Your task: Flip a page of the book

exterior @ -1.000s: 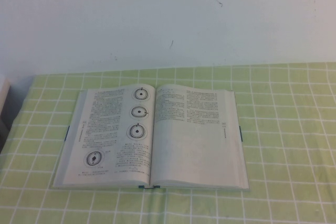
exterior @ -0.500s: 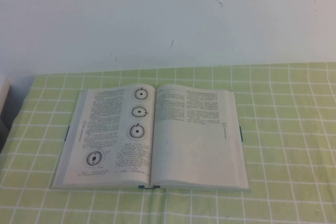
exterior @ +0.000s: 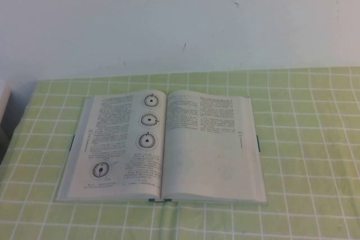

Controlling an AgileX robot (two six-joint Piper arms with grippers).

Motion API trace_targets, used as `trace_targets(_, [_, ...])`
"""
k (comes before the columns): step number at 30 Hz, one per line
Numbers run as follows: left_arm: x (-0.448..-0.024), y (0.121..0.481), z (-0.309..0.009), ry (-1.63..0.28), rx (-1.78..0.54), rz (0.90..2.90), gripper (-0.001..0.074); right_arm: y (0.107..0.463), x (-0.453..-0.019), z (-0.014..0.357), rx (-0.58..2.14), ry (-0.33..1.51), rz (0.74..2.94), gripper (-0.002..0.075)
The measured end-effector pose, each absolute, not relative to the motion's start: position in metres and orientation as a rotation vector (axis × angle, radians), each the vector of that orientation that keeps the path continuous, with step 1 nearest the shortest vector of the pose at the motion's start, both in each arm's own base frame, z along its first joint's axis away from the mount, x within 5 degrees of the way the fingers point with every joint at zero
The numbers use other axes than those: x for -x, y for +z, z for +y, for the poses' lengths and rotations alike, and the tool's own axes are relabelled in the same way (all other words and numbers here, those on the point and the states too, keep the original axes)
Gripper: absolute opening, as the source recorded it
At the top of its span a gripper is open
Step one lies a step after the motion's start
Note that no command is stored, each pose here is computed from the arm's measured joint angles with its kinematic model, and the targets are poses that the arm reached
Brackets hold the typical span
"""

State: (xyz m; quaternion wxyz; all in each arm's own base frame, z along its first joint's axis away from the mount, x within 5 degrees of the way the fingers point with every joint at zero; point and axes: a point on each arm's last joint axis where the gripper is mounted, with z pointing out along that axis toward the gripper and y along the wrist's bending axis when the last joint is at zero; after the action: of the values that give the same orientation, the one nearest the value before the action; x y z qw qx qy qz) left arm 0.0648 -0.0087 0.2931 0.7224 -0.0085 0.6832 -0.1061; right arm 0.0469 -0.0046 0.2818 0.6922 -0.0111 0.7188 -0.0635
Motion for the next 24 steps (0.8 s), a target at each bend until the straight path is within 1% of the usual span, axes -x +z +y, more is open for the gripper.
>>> trace_targets(4, [-0.093,0.299,-0.013,-0.228,0.032,1.721,-0.0004,0.288,-0.059,-0.003,0.035,-0.093,1.814,-0.0003])
trace_targets(10, [-0.134,0.298,-0.022,-0.28,0.065,1.989,-0.0004,0.295,-0.086,0.009,0.216,0.014,2.056,-0.0003])
trace_targets(17, [-0.177,0.291,-0.04,-0.402,0.001,2.165,-0.0004,0.285,-0.118,0.021,0.319,0.21,2.189,-0.0003])
trace_targets(24, [-0.209,0.271,-0.06,-0.585,-0.086,2.321,-0.0004,0.267,-0.132,0.027,0.334,0.343,2.353,-0.0003])
